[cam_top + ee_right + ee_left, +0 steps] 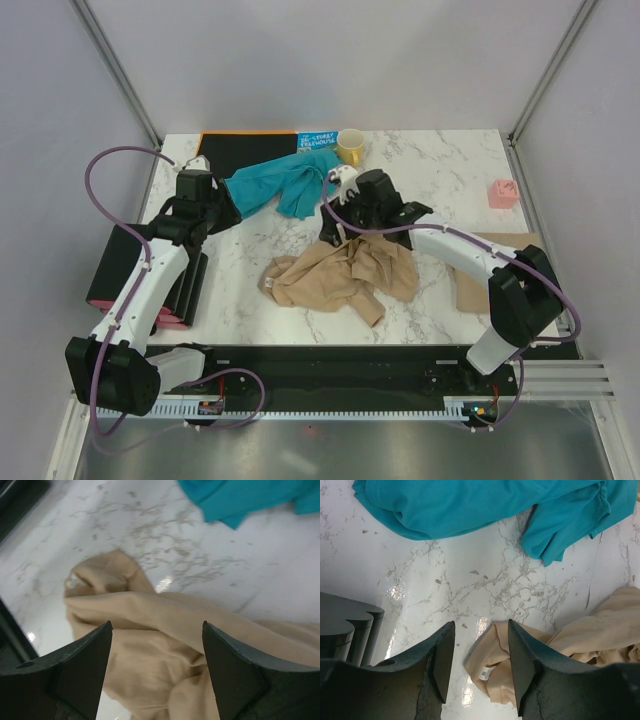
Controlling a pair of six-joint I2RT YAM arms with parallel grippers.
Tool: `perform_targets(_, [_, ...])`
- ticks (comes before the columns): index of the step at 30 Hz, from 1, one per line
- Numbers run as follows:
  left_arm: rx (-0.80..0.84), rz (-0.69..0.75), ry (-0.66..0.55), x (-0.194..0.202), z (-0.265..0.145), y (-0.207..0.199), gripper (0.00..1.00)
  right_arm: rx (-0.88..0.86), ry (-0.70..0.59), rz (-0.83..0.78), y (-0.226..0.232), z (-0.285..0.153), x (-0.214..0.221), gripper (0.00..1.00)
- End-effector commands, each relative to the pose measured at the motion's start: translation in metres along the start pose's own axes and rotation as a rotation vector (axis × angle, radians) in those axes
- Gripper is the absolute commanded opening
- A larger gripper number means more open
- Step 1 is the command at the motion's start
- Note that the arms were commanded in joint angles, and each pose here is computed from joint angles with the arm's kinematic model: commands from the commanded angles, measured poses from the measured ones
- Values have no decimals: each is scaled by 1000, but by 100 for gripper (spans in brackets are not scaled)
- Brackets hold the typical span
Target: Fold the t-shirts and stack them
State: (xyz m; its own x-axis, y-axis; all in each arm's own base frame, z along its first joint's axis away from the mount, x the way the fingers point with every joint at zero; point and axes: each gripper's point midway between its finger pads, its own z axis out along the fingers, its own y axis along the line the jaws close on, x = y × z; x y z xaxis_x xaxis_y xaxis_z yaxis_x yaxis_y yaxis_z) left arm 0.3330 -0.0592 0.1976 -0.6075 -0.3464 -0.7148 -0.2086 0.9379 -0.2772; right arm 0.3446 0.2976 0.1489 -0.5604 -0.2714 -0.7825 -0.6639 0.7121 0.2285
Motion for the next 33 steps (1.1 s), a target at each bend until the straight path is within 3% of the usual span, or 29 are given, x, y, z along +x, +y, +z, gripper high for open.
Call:
perform_targets(1, [14,22,-19,-8,-1,-5,54,-208,-13,-70,74,-10,-9,80])
perform_targets(10, [20,20,-22,-8,-3,-6,54,-118,134,-238,118,26,52,83])
perform_targets(14, [18,23,-28,-9,-4,-6,54,-118,121,-284,136,35,42,85])
perform_targets(23, [13,28,-26,-8,-3,-5,54,36,65,-381,130,42,21,85])
perform_targets(33, [11,30,-25,-8,-2,-5,54,-18,143,-492,154,65,47,85])
